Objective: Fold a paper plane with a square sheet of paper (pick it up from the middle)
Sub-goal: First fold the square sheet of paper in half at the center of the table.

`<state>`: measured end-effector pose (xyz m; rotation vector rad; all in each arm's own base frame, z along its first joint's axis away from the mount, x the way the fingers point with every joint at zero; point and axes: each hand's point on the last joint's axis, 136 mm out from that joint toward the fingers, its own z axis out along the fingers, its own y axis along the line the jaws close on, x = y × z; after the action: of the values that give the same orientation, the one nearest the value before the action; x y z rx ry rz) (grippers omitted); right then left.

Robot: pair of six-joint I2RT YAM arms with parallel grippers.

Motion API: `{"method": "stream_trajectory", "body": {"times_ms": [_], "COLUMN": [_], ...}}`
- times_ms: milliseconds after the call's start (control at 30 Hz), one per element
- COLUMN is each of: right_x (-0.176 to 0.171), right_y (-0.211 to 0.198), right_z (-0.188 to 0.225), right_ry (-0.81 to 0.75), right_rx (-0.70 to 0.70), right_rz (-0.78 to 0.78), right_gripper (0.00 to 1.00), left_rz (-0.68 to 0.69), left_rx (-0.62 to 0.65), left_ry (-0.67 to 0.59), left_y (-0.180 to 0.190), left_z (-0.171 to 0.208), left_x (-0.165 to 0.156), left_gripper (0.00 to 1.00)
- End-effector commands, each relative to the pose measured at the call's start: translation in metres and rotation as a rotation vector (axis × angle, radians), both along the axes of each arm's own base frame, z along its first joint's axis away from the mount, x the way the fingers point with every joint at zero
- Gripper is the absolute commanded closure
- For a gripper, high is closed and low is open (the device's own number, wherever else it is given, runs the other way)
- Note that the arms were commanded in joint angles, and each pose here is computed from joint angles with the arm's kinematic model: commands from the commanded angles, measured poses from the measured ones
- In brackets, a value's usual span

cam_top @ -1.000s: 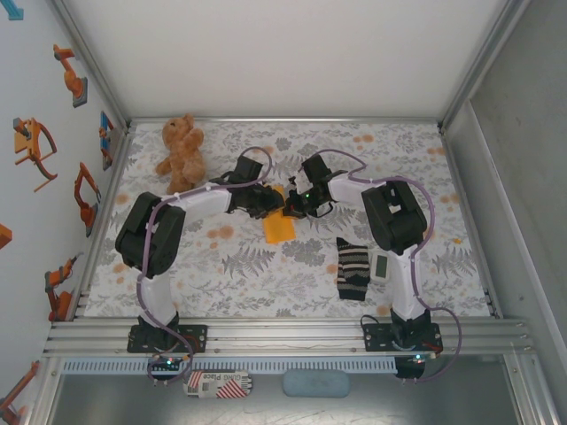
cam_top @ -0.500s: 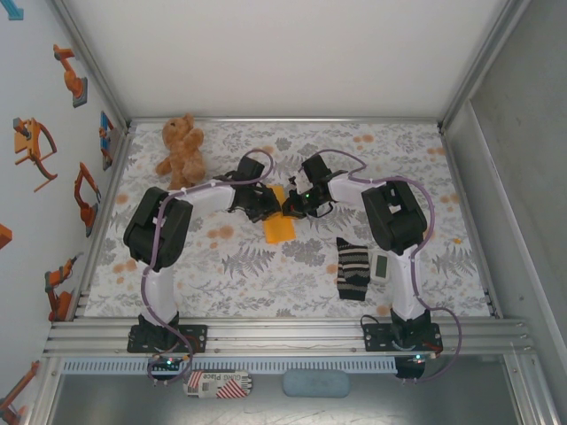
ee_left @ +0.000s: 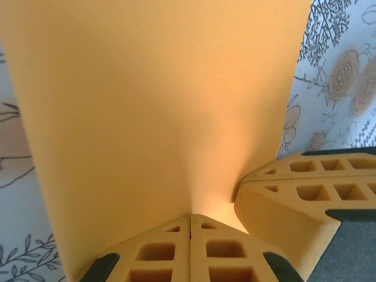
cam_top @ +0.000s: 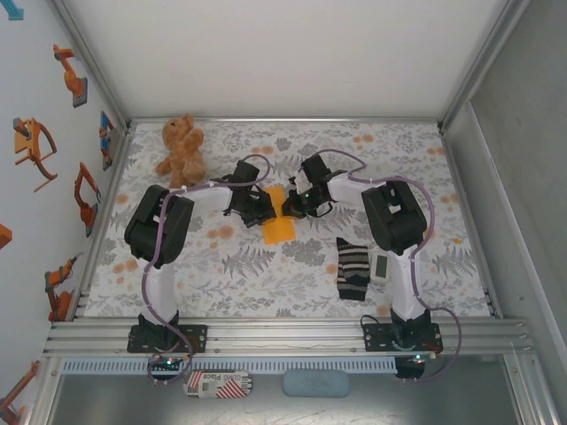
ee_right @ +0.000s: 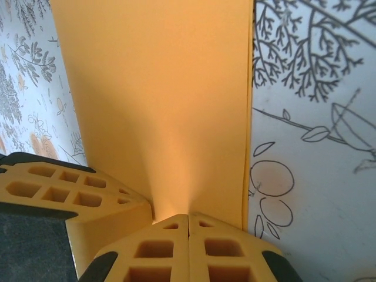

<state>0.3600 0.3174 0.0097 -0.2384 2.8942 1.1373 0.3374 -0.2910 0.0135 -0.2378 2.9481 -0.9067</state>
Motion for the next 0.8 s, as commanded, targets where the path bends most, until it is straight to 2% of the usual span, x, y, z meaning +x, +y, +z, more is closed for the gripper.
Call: {"method": "stream_trajectory", "body": {"times_ms": [0, 233, 533, 667, 767], "right_x": [-0.06, -0.066, -0.069, -0.067, -0.066], "right_y": [-0.096, -0.104, -0.106, -0.105, -0.105], "right_z": [-0.112, -0.12, -0.122, -0.121, -0.121], "right_ry": [0.231, 0.245, 0.252, 0.249, 0.249], "right_rx": [-0.513, -0.551, -0.561, -0.559, -0.558], "right_rz": [-0.061, -0.063, -0.064, -0.065, -0.068], "right_gripper": [1.0, 1.0, 1.0, 1.0, 1.0], "left_rz": [-0.042, -0.047, -0.005, -0.018, -0.013], "left_rx": [0.047, 0.002, 0.007, -0.113, -0.197], "left_ry": [0.033, 0.079, 0.033, -0.068, -0.116], "left_y": [0.021, 0.043, 0.078, 0.055, 0.033], "left_z": [-0.018, -0.028, -0.001, 0.041, 0.057], "left_x": [-0.015, -0.024, -0.012, 0.006, 0.015], "left_gripper": [0.96, 0.98, 1.0, 1.0, 1.0]}}
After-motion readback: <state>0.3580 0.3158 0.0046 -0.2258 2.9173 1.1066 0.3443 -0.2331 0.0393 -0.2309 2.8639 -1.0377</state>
